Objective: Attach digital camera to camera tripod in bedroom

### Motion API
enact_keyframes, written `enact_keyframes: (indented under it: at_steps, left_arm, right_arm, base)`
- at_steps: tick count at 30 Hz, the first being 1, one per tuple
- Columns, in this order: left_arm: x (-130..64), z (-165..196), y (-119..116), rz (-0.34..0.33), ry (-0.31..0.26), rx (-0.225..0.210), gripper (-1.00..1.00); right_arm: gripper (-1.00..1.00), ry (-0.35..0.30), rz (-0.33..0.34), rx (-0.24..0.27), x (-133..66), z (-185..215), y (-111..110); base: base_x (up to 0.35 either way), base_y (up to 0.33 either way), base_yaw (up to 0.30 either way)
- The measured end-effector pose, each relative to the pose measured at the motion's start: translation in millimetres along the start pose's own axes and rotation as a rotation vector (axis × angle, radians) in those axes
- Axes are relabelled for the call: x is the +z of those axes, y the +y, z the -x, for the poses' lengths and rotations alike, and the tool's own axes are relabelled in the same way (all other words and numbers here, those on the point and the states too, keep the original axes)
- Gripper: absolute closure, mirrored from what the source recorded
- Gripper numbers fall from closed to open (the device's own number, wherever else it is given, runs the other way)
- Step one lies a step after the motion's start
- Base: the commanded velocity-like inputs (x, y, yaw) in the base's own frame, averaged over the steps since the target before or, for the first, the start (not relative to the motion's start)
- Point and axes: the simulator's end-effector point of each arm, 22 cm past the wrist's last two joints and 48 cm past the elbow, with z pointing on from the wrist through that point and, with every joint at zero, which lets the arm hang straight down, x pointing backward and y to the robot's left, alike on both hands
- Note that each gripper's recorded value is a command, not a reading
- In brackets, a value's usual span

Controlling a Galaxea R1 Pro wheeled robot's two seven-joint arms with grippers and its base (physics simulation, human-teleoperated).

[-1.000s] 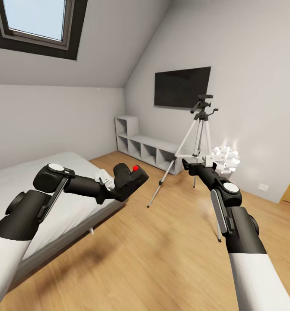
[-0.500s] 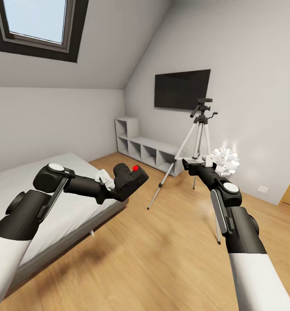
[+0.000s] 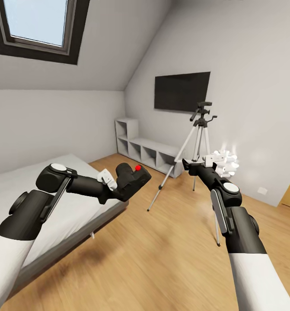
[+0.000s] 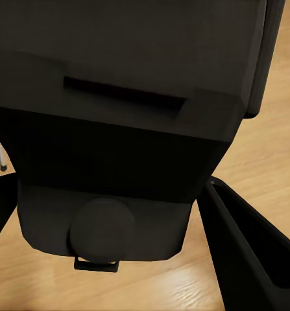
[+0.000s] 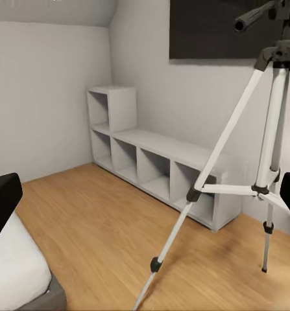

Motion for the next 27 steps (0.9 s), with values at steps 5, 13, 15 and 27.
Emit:
enact_keyframes:
  at_steps: [5, 13, 15, 27]
  left_arm:
    - [-4.9, 7, 1, 0.001, 0.0, 0.0, 1.0]
    - [-13.9, 19, 3, 0.005, 0.001, -0.002, 1.0]
    - [-16.1, 21, 4, 0.005, 0.001, -0.003, 1.0]
    - [-27.5, 39, 4, 0.006, 0.001, -0.002, 1.0]
  right_arm:
    - [-1.0, 0.0, 0.0, 0.0, 1.3, 9, 0]
    - [-1.0, 0.0, 0.0, 0.0, 3.3, 23, 0]
    - [-1.0, 0.001, 0.0, 0.0, 3.7, 26, 0]
    - [-1.0, 0.001, 0.0, 0.0, 6.0, 47, 0]
  base:
    - [0.0, 0.0, 0.0]
    - [0.0, 0.0, 0.0]
    - [0.0, 0.0, 0.0]
    - [0.0, 0.0, 0.0]
